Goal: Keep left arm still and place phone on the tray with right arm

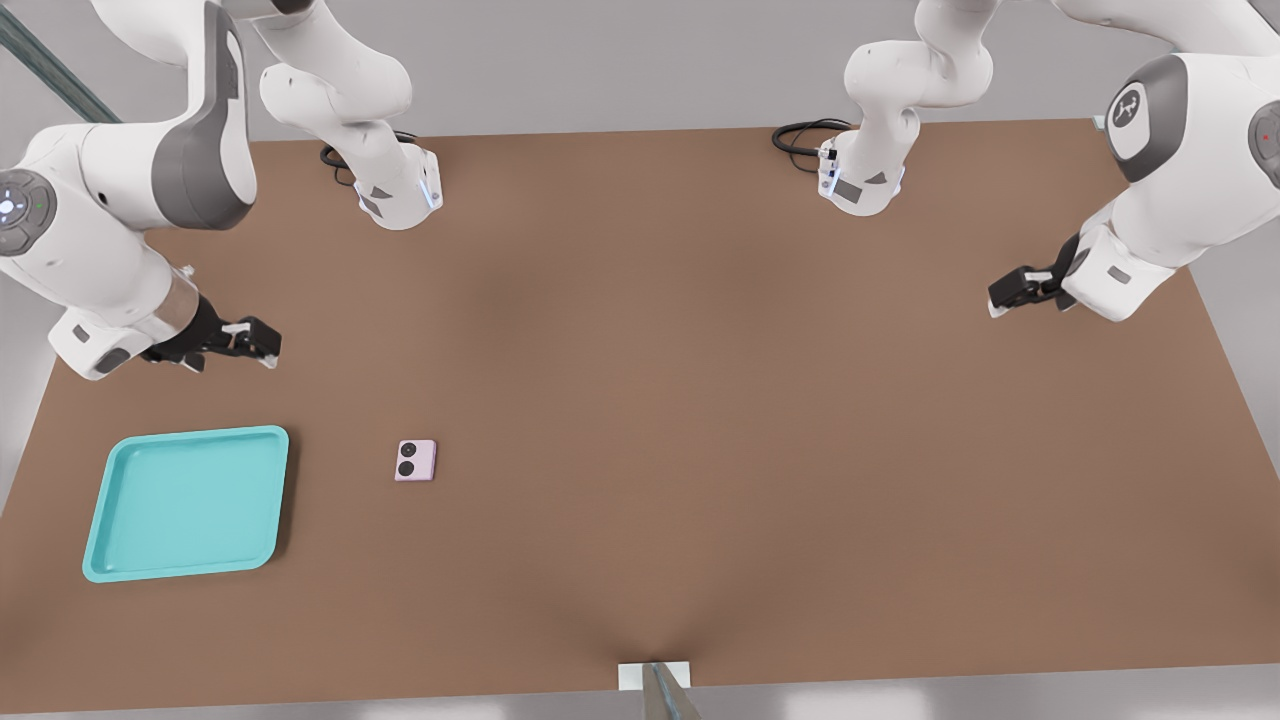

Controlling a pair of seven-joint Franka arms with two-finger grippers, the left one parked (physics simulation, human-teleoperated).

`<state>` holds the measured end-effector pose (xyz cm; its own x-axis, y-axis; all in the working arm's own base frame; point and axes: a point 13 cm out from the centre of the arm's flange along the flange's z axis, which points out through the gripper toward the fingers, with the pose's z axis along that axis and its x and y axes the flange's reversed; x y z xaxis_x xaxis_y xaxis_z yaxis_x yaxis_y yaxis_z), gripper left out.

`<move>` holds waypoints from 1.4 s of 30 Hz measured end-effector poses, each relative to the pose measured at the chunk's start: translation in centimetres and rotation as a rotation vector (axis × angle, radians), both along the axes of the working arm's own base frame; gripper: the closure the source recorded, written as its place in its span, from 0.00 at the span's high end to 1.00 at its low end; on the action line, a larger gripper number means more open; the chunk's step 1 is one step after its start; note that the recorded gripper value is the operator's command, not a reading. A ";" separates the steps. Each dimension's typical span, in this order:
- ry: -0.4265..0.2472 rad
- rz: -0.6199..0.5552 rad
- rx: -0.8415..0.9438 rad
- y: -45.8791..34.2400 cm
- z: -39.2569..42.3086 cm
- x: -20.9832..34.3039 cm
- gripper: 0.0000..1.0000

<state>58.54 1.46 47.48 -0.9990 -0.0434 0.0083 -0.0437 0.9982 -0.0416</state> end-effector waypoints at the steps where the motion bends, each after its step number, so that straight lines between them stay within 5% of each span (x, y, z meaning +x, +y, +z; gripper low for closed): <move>1: -0.009 0.000 0.000 0.0 0.1 0.2 1.00; 4: -0.007 0.006 0.000 0.6 -1.4 1.1 1.00; 10: 0.119 0.130 0.004 10.5 -17.6 1.5 1.00; 18: 0.088 0.066 0.020 10.8 -31.7 5.1 1.00; 42: 0.118 -0.139 0.099 8.8 -44.2 2.2 1.00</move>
<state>60.75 10.26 3.27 -0.9878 0.0881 0.1282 0.0958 0.9939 0.0548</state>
